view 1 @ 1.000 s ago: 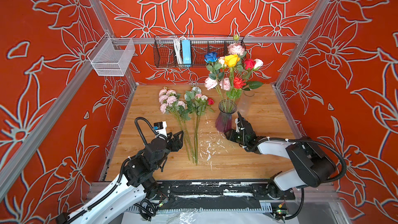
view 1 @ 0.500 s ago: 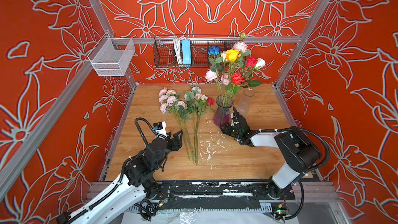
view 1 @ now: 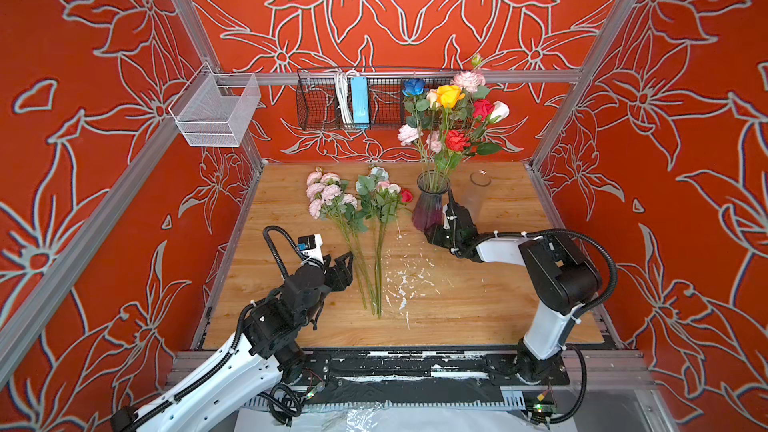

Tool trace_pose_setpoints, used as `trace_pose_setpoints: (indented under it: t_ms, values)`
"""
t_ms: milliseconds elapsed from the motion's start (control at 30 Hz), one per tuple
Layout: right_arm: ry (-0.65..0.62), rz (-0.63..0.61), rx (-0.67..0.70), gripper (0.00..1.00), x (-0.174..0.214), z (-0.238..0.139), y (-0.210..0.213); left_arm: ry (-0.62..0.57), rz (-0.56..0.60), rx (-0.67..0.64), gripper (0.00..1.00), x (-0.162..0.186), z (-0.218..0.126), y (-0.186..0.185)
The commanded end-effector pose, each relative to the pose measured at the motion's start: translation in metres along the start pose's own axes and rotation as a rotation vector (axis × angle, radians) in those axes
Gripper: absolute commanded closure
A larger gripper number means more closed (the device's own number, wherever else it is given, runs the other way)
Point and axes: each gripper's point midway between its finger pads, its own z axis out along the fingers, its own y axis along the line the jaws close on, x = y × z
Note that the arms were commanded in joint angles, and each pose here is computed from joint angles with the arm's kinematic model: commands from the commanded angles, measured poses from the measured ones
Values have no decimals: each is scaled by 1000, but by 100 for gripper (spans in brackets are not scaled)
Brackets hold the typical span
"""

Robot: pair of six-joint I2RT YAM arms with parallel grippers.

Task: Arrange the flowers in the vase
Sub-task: 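Raise the right gripper and move it over the clear ribbed glass cup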

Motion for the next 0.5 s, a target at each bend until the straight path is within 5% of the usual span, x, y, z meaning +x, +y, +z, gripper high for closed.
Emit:
trace_pose_setpoints:
  t_ms: [0, 300, 467]
  values:
    - [50, -60, 51, 49, 1, 5, -12, -37, -14, 11, 30, -13, -2, -4]
    - [81, -78, 79, 47, 1, -24, -12, -26, -22, 23, 30, -8, 0, -5]
    - [71, -62, 135, 48, 2, -97, -8, -20, -6, 41, 29, -6, 4, -9]
